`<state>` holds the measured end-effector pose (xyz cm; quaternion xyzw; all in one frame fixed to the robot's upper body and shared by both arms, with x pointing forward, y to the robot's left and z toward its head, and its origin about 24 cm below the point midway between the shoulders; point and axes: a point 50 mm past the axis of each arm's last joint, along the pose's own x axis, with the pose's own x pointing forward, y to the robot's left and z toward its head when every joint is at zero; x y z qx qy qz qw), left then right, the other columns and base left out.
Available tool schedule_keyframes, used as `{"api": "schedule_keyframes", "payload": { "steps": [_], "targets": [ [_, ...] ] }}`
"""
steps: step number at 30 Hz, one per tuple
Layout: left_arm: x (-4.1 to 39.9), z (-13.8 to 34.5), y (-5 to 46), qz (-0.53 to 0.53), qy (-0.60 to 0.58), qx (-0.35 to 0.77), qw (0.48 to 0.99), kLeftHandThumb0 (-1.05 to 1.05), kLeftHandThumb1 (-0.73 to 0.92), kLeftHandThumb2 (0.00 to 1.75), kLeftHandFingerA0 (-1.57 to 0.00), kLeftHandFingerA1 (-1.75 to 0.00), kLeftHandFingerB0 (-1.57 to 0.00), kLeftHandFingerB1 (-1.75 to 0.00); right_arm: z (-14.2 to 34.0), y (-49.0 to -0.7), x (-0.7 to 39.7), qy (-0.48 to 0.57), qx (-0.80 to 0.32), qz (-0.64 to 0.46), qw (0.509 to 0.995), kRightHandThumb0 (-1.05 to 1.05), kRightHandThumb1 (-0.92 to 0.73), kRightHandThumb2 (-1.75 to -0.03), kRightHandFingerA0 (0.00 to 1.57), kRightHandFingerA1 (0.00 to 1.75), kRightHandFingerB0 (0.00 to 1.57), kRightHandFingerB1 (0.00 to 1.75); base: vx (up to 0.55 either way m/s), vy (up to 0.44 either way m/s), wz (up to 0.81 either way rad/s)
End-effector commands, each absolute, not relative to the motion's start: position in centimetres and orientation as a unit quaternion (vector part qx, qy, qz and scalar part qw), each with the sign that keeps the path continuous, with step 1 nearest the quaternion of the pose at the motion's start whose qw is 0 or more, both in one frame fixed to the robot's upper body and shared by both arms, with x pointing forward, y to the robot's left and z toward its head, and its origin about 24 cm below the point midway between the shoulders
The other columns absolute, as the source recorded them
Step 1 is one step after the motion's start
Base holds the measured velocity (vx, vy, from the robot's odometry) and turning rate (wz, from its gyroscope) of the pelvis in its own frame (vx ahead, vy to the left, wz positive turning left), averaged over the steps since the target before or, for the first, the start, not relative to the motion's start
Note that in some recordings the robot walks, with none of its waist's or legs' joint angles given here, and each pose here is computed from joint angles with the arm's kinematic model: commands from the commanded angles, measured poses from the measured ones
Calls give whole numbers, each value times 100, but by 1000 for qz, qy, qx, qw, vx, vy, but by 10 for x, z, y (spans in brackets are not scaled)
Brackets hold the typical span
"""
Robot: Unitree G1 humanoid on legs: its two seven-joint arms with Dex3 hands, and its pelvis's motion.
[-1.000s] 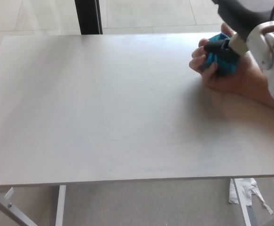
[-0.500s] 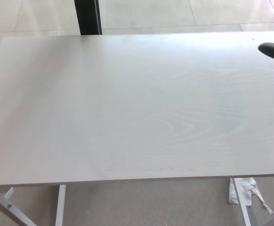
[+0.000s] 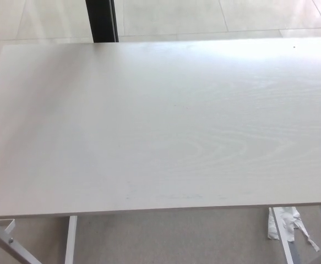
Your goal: The robot uses its right hand to pick up a cube kept in the middle of the desk infront of it and hands it to a person
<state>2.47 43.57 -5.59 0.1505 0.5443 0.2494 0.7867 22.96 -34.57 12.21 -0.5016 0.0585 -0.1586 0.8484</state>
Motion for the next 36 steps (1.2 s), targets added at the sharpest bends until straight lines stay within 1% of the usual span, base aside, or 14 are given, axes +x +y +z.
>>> {"api": "schedule_keyframes", "payload": {
  "steps": [1, 12, 20, 21, 22, 23, 24, 25, 26, 27, 29, 30, 31, 36],
  "targets": [
    [16, -46, 446, 267, 546, 164, 777, -77, 75, 63, -45, -51, -44, -38, 170, -447, -29, -136, -295, -632, 704, -50, -62, -59, 78, 60, 60, 40, 0, 0, 0],
    [16, -49, 443, 264, 544, 156, 781, -76, 74, 63, -43, -52, -43, -39, 81, -471, -19, -28, -95, -715, 692, -44, -64, -60, 45, 66, 53, 39, 0, 0, 0],
    [14, -44, 447, 269, 540, 161, 781, -76, 74, 63, -48, -54, -46, -40, 29, -450, 15, 74, 4, -696, 714, -35, -70, -60, 37, 94, 48, 45, 0, 0, 0],
    [14, -44, 447, 268, 542, 163, 780, -75, 74, 62, -43, -54, -42, -40, 9, -444, 12, 122, 22, -682, 721, -38, -66, -60, 36, 63, 45, 42, 0, 0, 0],
    [13, -44, 447, 265, 544, 165, 779, -75, 74, 62, -43, -54, -42, -40, -15, -434, 7, 190, 38, -662, 724, -38, -66, -60, 36, 63, 45, 42, 0, 0, 0],
    [12, -45, 447, 267, 547, 165, 776, -74, 74, 62, -42, -52, -44, -40, -24, -429, 2, 240, 39, -629, 738, -56, -53, -84, 75, 123, 35, 52, 0, 0, 0],
    [12, -45, 447, 268, 547, 167, 775, -74, 73, 62, -43, -52, -44, -40, -33, -428, -4, 310, 45, -595, 740, -51, -65, -61, 70, 167, 49, 45, 0, 0, 0],
    [11, -45, 447, 266, 550, 166, 774, -73, 74, 62, -39, -51, -40, -40, -45, -427, -12, 373, 22, -533, 759, -48, -63, -58, 37, 92, 27, 37, 0, 0, 0],
    [11, -44, 447, 266, 550, 165, 774, -73, 74, 62, -39, -51, -40, -40, -47, -427, -13, 381, 20, -526, 760, -48, -63, -58, 37, 92, 27, 37, 0, 0, 0],
    [11, -44, 447, 265, 550, 167, 774, -74, 75, 63, -38, -51, -40, -40, -49, -427, -14, 392, 13, -516, 762, -50, -62, -58, 26, 55, 25, 36, 0, 0, 0],
    [12, -44, 448, 262, 550, 170, 775, -73, 75, 63, -38, -51, -39, -40, -52, -426, -16, 424, -12, -482, 767, -54, -67, -60, 14, 47, 16, 34, 0, 0, 0],
    [15, -44, 448, 263, 550, 172, 774, -73, 75, 63, -39, -50, -39, -39, -53, -420, -20, 449, -22, -445, 775, -60, -51, -87, 27, 56, 34, 53, 0, 0, 0],
    [15, -44, 448, 266, 551, 171, 772, -77, 74, 62, -42, -55, -43, -40, -53, -418, -23, 456, -20, -433, 778, -56, -62, -61, 55, 55, 52, 46, 0, 0, 0],
    [16, -43, 449, 267, 554, 174, 770, -73, 74, 63, -43, -47, -39, -38, -56, -416, -24, 466, -21, -414, 782, -56, -62, -61, 55, 55, 52, 46, 0, 0, 0]
  ]
}}
